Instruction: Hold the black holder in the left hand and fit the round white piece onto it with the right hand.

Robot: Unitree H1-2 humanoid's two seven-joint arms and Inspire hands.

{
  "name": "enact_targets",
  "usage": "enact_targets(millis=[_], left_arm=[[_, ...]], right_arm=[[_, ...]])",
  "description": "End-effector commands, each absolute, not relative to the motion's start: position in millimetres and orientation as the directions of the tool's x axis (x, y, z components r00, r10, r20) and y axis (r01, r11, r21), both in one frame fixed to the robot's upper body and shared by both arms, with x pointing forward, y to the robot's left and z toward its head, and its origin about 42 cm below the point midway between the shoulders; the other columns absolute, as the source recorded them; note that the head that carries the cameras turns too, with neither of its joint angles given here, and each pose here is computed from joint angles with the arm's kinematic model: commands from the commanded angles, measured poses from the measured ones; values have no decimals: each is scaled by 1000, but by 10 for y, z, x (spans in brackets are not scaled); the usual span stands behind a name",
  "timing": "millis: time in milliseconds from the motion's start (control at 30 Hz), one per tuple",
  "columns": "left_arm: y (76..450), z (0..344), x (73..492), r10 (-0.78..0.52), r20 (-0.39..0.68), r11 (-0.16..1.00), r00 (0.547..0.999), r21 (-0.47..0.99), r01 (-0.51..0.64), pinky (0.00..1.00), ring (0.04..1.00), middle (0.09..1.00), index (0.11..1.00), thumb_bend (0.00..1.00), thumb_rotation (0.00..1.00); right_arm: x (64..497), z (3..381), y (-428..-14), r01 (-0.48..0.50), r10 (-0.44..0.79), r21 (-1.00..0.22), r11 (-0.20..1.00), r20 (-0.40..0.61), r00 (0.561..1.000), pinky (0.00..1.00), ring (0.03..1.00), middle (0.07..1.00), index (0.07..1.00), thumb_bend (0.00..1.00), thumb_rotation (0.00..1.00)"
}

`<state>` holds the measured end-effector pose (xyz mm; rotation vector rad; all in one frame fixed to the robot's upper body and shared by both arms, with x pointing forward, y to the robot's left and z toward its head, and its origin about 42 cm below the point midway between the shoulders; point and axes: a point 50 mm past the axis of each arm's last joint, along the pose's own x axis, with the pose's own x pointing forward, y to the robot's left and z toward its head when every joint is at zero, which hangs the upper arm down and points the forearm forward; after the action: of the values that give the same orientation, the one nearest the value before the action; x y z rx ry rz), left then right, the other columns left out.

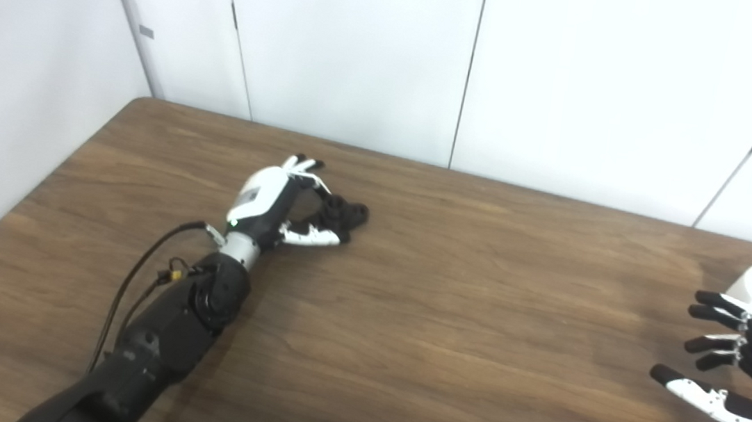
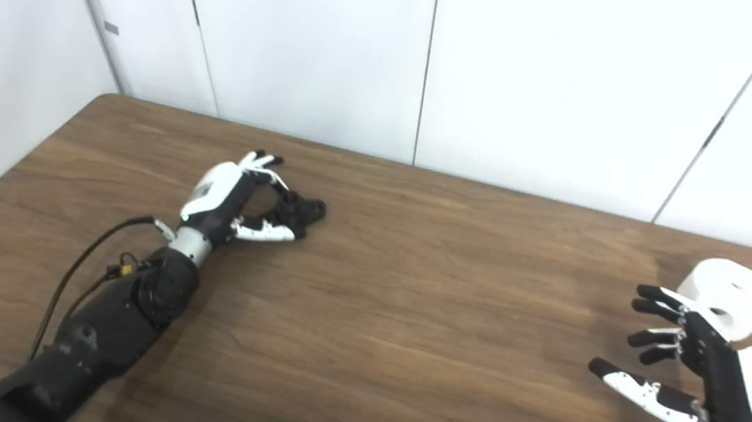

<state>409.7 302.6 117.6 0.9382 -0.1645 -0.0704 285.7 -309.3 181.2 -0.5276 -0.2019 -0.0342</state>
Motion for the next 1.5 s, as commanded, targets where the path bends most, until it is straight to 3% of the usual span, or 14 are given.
enact_targets(millis=[0, 167, 367, 733, 1133, 1367, 1467], left_arm=[[2778, 1000, 3983, -251, 42, 578, 967, 808, 115, 889, 1000, 917, 483, 525, 59], [2430, 942, 3869, -411, 44, 533, 911, 822, 201, 862, 999, 918, 482, 525, 64], [2009, 874, 3685, -585, 12, 481, 811, 810, 336, 903, 1000, 930, 482, 524, 65], [1565, 646, 3414, -756, -81, 347, 650, 792, 503, 840, 1000, 924, 482, 524, 67], [1548, 557, 3398, -776, -132, 288, 617, 795, 533, 866, 1000, 929, 482, 523, 64], [1710, 489, 3424, -751, -179, 222, 636, 838, 499, 932, 1000, 926, 482, 523, 65], [1809, 454, 3420, -727, -192, 203, 659, 856, 475, 947, 1000, 917, 482, 525, 66]], right_arm=[[2926, 2015, -3112, 123, 32, -507, 853, 287, 957, 450, 546, 720, 747, 585, 109], [2943, 2026, -3102, 121, 39, -504, 855, 296, 954, 458, 556, 724, 750, 590, 150], [2974, 2032, -3079, 125, 56, -513, 849, 323, 945, 451, 555, 721, 746, 578, 154], [2973, 2075, -3048, 137, 66, -530, 837, 347, 936, 444, 558, 727, 754, 560, 150], [2982, 2161, -2983, 137, 71, -519, 844, 360, 930, 439, 555, 725, 754, 563, 167], [3004, 2237, -2965, 151, 74, -529, 835, 380, 922, 439, 561, 717, 747, 564, 170], [3043, 2360, -2954, 168, 98, -599, 783, 386, 917, 447, 567, 714, 753, 582, 181]])
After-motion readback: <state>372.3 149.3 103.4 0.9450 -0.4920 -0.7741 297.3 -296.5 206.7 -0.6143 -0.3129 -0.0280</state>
